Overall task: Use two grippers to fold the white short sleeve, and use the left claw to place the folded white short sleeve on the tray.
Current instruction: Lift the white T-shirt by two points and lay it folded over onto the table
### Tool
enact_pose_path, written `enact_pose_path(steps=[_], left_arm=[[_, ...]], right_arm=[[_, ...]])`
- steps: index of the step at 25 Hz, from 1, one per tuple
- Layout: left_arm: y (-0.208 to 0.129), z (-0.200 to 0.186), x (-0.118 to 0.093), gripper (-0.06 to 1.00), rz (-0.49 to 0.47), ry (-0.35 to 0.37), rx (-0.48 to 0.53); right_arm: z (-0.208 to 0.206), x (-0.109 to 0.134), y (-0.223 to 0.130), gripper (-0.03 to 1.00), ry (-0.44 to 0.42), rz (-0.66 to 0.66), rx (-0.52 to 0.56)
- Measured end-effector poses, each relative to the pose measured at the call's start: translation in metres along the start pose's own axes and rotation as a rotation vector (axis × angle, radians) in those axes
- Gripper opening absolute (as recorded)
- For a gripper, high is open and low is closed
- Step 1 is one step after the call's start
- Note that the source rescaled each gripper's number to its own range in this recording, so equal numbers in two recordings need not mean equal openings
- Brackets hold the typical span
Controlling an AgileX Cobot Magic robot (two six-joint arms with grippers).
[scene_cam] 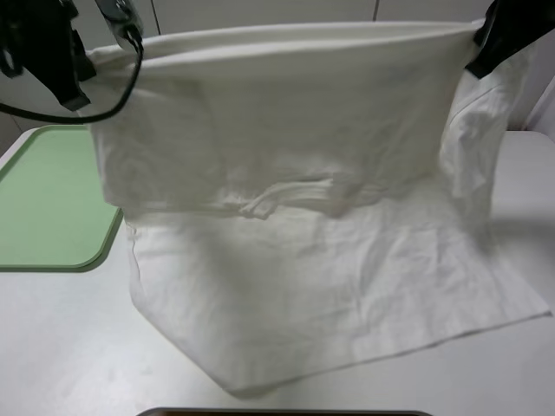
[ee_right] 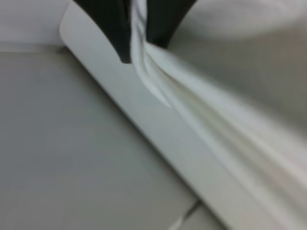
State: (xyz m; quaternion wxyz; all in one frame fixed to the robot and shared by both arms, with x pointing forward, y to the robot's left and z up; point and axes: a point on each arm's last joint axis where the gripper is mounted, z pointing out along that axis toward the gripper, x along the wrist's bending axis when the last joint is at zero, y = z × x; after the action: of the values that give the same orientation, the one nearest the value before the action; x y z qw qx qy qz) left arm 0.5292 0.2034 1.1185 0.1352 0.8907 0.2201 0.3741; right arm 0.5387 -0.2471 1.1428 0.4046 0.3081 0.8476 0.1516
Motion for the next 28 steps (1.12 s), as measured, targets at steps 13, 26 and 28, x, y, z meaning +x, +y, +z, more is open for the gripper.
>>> enact_pose_path(steps=[13,26,28], left_arm=[[0.004,0.06,-0.007,0.0,0.171,0.037,0.06],[-0.018,0.082,-0.048,0.0,0.449,0.033,0.062],[-0.03,0.089,-0.062,0.0,0.481,0.023,0.065]], right_arm=[[0.118,0.027,-0.02,0.0,0.028,-0.299,0.24],[0.131,0.034,-0.019,0.0,-0.069,-0.622,0.093],[0.138,0.054,-0.037,0.0,-0.023,-0.741,0.098]])
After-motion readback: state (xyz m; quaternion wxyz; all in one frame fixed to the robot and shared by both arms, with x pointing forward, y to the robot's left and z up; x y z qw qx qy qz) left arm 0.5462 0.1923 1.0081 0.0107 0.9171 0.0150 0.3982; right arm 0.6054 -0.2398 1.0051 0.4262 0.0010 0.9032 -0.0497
